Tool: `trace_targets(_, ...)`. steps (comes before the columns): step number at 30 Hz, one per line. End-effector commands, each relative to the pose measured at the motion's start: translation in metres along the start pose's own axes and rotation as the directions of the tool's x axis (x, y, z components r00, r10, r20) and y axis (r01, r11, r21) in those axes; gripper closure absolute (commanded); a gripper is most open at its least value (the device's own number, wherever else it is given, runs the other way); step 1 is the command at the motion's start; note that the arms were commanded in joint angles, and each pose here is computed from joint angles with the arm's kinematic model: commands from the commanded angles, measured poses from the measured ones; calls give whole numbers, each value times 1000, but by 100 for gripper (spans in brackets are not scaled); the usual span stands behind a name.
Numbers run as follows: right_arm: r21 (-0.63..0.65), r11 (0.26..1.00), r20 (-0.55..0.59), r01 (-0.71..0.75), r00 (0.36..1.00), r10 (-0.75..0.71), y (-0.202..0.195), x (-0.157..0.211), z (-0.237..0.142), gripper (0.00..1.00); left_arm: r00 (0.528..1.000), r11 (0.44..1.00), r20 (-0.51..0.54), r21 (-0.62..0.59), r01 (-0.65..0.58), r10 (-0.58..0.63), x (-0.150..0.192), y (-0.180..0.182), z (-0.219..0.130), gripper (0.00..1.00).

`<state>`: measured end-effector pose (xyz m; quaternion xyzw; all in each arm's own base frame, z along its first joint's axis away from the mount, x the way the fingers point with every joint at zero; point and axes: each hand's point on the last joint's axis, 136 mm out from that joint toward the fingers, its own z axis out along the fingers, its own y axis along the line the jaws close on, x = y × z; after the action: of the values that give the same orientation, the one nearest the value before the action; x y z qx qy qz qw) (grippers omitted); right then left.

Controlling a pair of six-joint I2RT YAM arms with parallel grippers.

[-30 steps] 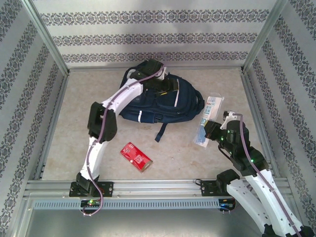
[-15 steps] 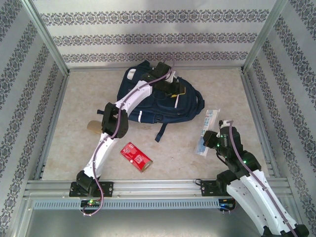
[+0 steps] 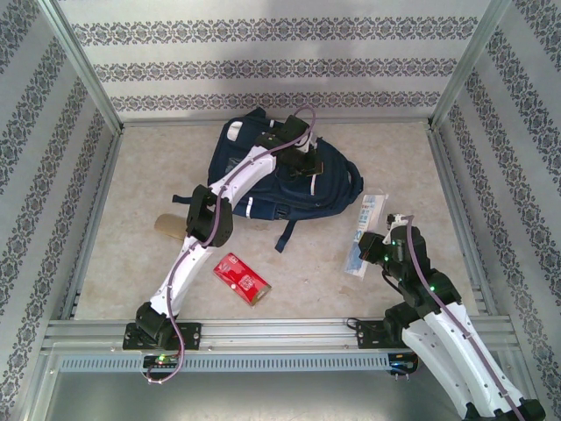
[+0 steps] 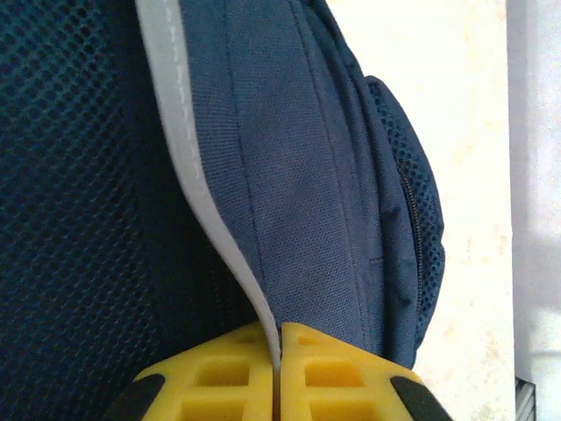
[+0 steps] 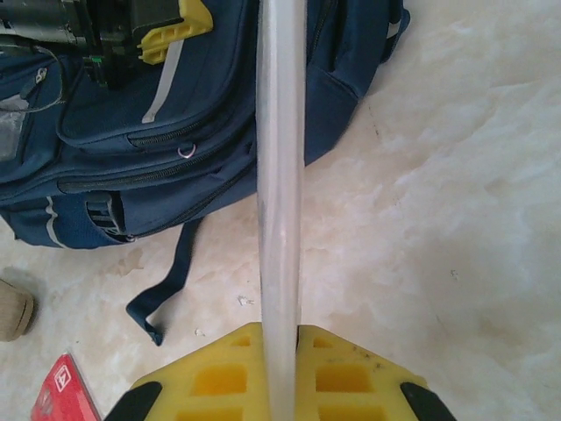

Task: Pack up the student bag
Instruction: Pick up the student bag from the top-center of the table.

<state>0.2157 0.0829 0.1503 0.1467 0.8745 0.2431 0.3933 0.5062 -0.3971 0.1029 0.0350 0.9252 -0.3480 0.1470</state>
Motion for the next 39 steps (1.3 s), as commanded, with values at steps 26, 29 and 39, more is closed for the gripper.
trace_targets(26, 55, 998, 199, -35, 980, 24, 15, -78, -17, 96, 982, 956, 159, 287, 58, -107, -64, -89, -169, 100)
trace_targets(29, 24, 999, 211, -26, 977, 21, 17, -86, -26, 96, 983, 941, 149, 335, 51, -106, -67, -95, -187, 100)
trace_targets(39, -252, 946, 114, -206, 964, 240, 36, -107, 10, 100, 995, 888, 91, 460, -10, -35, -53, -124, -224, 100)
